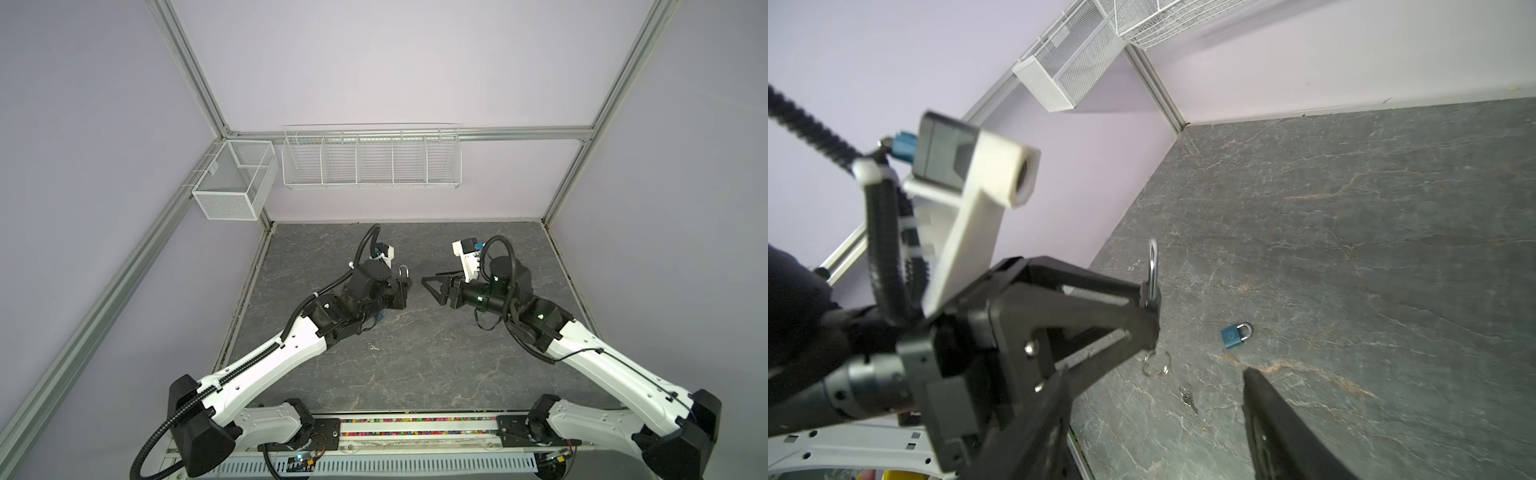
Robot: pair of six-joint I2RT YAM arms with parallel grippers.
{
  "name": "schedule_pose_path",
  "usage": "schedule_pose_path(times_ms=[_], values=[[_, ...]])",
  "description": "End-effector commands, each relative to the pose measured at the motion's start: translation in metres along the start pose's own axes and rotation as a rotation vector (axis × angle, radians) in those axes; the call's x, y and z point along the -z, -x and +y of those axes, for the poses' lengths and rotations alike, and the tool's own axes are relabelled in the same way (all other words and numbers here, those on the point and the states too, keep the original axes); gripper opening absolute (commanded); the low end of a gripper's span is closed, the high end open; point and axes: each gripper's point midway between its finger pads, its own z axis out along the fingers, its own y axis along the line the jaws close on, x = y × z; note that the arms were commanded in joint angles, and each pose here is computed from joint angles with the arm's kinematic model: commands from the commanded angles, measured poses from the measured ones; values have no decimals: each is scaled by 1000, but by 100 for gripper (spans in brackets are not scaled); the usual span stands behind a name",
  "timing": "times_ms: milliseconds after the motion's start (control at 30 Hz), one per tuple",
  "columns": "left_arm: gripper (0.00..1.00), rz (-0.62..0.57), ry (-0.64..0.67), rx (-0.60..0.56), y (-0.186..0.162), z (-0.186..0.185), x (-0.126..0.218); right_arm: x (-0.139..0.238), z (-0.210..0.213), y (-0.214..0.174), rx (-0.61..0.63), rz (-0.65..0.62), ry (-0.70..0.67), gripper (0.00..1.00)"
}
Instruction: Unlock with the key
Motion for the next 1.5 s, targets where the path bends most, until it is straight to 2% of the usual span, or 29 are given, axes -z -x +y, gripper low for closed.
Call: schedule_pose_path(times_ms=[0, 167, 500, 800, 1200, 1467], values=[[0, -6, -54, -200, -13, 1, 6, -3, -20, -25, 59, 168, -95, 73], [0, -13, -89, -364, -35, 7, 0, -21, -24, -31, 67, 256, -104, 76], [0, -49, -95, -480, -47, 13, -14, -57, -39, -40, 98, 395, -148, 80], [0, -60, -100, -502, -47, 12, -15, -71, -53, -40, 99, 453, -203, 81], [0, -55, -91, -503, -49, 15, -15, -71, -71, -44, 131, 515, -295, 81], [0, -64, -70, -512, -48, 18, -14, -72, -71, -46, 148, 540, -289, 82]])
